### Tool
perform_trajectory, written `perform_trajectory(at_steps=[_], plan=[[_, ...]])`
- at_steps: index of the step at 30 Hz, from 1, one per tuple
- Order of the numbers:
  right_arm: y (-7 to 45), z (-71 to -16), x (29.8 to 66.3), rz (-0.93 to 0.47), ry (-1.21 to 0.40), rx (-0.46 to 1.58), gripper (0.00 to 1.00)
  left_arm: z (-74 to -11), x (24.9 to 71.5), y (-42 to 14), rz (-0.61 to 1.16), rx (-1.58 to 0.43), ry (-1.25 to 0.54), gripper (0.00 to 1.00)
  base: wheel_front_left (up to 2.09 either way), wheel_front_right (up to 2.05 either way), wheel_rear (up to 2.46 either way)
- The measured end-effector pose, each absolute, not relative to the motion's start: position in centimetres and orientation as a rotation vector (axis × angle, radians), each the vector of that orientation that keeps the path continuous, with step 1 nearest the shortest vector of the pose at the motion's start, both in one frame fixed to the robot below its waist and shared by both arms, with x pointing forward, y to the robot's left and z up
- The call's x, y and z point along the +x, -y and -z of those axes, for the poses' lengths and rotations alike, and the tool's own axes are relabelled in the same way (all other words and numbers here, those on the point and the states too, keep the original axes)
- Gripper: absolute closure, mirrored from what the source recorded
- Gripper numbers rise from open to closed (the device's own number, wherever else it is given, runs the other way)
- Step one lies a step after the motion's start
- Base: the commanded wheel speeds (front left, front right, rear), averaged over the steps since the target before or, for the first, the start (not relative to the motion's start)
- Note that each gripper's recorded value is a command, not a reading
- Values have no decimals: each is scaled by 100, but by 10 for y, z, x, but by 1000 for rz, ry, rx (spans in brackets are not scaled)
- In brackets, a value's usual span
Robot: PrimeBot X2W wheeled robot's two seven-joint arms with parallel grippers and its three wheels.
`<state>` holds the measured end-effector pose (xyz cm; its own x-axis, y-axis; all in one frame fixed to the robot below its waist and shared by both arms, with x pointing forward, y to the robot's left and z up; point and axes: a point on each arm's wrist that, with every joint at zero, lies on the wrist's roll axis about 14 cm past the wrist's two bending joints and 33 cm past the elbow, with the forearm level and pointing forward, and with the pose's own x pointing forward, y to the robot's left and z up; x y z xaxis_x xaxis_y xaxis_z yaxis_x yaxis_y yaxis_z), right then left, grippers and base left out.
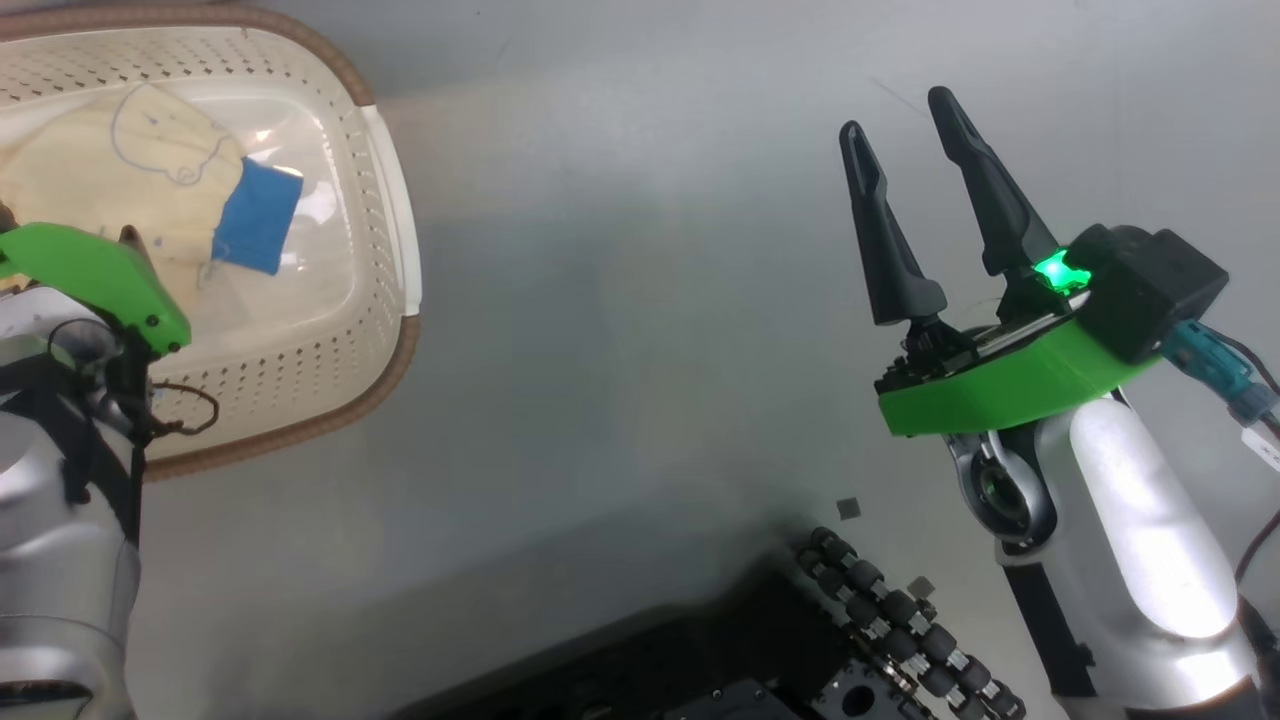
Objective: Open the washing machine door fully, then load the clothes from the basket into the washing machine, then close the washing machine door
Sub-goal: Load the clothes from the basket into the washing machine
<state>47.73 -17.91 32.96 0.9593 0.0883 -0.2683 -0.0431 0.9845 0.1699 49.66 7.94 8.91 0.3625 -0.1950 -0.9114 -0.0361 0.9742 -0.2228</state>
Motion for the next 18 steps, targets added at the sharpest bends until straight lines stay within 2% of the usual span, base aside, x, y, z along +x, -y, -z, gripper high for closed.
perform_trajectory(at_steps=[18], plan=[[185, -301, 472, -49, -342, 160, 0, -53, 507, -81, 93, -218, -1211, 0, 0, 0, 0]])
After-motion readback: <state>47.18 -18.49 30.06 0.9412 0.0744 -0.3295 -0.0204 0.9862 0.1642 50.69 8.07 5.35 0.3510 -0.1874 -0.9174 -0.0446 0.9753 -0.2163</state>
